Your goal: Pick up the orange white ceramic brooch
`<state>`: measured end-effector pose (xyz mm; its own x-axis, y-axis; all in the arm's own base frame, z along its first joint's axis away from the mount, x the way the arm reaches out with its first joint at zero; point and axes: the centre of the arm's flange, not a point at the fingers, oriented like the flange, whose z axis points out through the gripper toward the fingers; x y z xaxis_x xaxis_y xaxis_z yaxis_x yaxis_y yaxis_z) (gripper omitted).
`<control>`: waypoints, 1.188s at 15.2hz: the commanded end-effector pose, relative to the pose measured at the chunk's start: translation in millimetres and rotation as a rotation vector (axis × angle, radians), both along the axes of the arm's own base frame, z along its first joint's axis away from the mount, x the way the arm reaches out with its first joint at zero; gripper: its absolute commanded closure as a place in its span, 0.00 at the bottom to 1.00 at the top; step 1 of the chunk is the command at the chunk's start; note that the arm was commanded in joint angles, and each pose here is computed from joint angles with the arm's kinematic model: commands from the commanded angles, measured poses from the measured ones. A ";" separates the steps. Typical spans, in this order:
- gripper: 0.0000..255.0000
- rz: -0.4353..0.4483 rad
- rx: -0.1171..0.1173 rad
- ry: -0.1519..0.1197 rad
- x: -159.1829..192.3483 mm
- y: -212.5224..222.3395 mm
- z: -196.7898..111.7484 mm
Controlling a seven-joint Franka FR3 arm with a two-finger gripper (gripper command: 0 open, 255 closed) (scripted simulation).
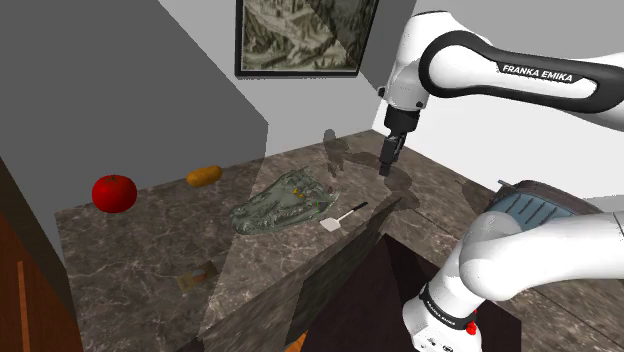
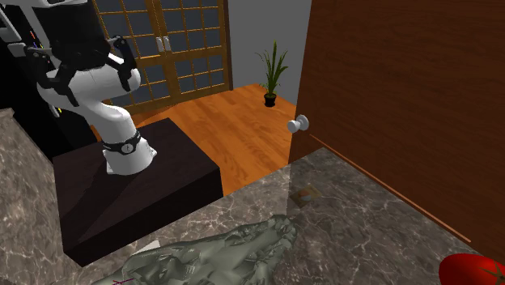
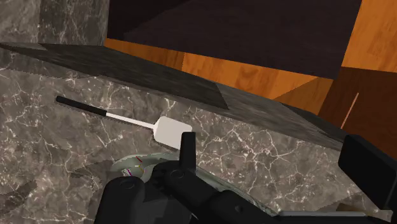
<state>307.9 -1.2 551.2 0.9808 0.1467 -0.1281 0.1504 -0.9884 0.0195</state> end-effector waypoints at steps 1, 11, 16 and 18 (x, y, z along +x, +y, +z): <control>0.00 0.000 0.000 0.000 0.0 0.0 0.0; 0.00 0.255 0.022 -0.020 88.8 51.4 -77.3; 0.00 0.383 0.032 -0.031 128.1 85.8 -114.9; 0.00 0.434 0.037 -0.035 142.6 101.0 -129.7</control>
<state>444.3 92.2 430.0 0.8452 0.5272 -0.0876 0.5291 -0.8485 -0.0015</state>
